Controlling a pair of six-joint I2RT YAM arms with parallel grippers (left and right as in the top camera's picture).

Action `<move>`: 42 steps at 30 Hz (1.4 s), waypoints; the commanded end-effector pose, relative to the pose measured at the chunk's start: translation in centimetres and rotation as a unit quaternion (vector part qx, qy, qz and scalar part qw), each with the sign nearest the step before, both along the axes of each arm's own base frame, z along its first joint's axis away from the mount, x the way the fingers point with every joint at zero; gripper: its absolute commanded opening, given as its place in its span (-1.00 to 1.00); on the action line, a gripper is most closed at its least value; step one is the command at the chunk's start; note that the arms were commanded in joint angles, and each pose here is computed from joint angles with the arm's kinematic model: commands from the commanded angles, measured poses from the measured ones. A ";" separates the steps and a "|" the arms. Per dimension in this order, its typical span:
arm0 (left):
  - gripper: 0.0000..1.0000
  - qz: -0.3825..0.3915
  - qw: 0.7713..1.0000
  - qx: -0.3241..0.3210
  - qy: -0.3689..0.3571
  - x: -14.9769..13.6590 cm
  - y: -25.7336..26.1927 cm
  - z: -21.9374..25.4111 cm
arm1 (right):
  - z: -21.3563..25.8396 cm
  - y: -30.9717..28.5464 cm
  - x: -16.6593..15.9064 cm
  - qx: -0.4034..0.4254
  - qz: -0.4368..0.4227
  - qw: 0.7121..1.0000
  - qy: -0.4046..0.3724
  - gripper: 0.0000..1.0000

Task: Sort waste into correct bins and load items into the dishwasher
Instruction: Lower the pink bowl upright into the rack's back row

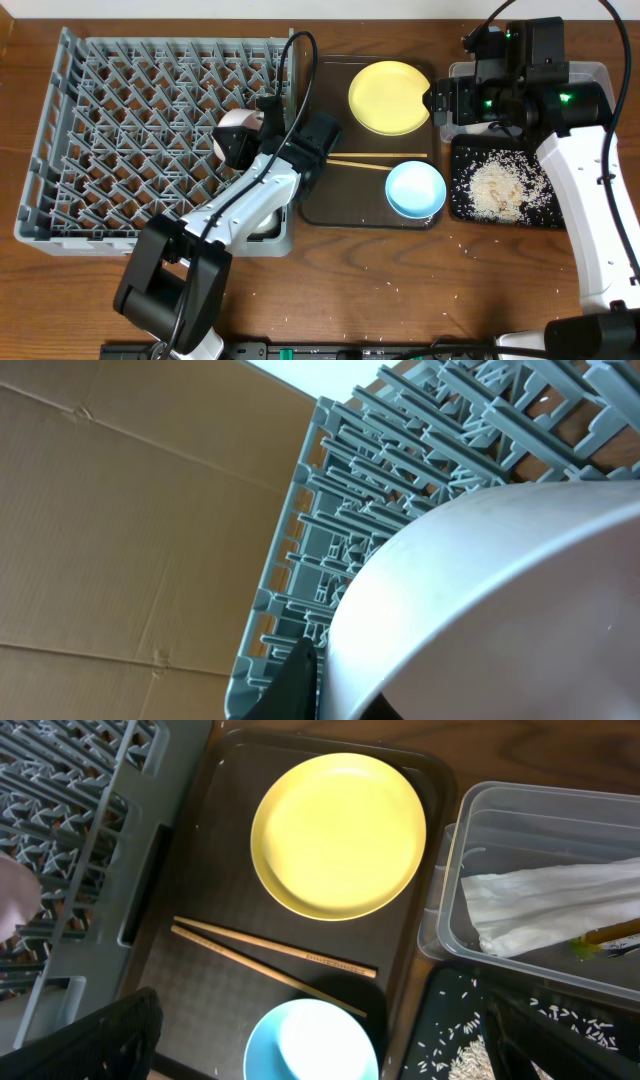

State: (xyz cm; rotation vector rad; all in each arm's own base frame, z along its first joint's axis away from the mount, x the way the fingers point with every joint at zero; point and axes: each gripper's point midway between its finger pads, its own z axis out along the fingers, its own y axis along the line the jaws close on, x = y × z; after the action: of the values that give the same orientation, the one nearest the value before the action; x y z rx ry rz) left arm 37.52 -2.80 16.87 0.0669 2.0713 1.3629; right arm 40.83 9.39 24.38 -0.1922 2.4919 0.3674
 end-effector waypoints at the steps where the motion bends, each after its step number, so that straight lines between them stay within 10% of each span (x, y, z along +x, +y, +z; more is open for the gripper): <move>1: -0.66 0.008 1.000 -0.001 -0.007 0.0 0.3 -0.4 | 0.2 0.1 0.2 0.002 0.002 1.000 -0.002 0.98; 16: -0.39 -0.056 0.998 -0.006 0.017 -1.0 -4.2 -1.0 | 0.2 0.1 0.2 0.002 0.002 1.000 -0.002 0.99; 23: -0.39 -0.073 0.979 -0.177 0.066 -0.6 -5.9 -2.0 | 0.2 0.1 0.2 0.002 0.002 1.000 -0.003 0.98; 33: -0.29 -0.132 0.867 -0.478 -0.044 0.3 -7.3 10.1 | 0.2 0.1 0.2 0.002 0.002 1.000 -0.003 0.99; 42: 0.04 0.026 0.766 -0.642 -0.032 -0.1 -0.5 6.2 | 0.2 0.1 0.2 0.002 0.002 1.000 -0.003 0.98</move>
State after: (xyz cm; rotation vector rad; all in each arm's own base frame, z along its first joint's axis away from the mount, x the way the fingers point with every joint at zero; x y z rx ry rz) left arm 37.25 -1.79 26.31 -0.5082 2.3764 -0.0259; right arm 40.83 9.39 24.38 -0.1922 2.4919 0.3674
